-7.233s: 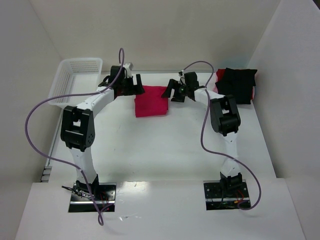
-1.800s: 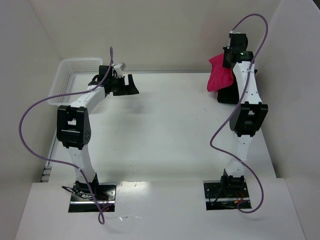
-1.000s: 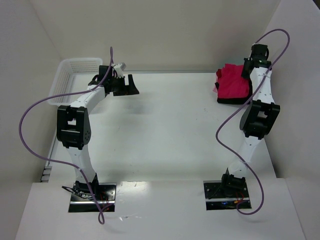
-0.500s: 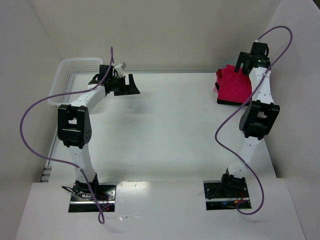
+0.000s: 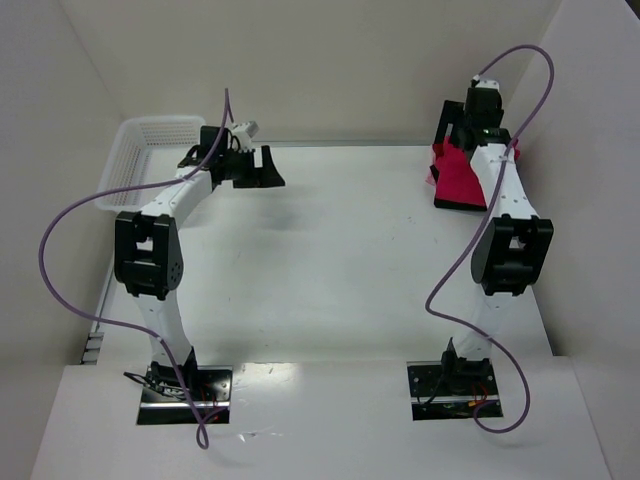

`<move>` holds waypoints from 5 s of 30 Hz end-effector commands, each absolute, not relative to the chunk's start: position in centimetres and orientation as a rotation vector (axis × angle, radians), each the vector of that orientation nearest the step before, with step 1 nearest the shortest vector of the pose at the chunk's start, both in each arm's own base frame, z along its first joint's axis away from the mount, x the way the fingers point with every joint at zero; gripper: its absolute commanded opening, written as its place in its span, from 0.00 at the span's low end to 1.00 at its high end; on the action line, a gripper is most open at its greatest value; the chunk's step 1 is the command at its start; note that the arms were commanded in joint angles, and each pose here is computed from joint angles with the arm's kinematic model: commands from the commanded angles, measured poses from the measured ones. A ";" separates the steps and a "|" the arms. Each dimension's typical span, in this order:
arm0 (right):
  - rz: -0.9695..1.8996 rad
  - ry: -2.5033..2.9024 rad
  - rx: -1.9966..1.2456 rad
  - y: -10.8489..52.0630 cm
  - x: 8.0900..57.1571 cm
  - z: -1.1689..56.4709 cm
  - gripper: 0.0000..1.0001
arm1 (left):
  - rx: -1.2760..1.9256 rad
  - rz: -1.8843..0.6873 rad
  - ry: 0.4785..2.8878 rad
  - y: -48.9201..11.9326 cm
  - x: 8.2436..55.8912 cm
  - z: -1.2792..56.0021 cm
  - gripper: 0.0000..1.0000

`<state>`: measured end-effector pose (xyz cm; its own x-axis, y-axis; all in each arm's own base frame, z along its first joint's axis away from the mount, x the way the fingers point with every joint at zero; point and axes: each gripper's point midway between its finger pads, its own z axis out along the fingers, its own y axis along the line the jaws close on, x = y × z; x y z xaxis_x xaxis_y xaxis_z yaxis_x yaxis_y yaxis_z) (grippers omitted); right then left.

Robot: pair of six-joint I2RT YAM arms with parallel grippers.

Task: Fold and stack the t-shirts
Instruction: Put the neatly folded tshirt into the corner of the board with the right arm

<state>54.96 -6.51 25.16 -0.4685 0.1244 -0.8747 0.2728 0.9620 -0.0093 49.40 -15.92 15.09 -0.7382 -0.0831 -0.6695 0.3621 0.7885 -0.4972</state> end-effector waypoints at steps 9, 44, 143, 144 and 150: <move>-0.251 2.071 0.586 -12.9 55.8 17.9 0.68 | 0.341 -0.841 2.085 -18.0 48.5 22.1 0.99; -0.190 1.898 0.633 -16.3 60.6 23.6 0.90 | 0.362 -0.889 2.096 -19.8 48.6 22.2 0.99; 0.127 1.851 0.598 -1.4 29.6 27.7 0.99 | 0.093 -0.307 1.953 -9.7 35.9 29.1 0.99; 0.115 1.857 0.605 -1.5 29.4 27.5 0.99 | 0.093 -0.306 1.962 -9.7 35.8 28.9 0.99; 0.137 1.876 0.604 -1.1 28.8 26.6 0.99 | 0.102 -0.300 1.955 -9.6 35.4 28.9 0.99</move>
<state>29.38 -0.86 26.63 -0.2820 0.4534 -0.8455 0.3281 0.8737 0.3591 35.58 -9.91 27.72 -0.4462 -0.0858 -0.8908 0.2012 0.9603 -0.1933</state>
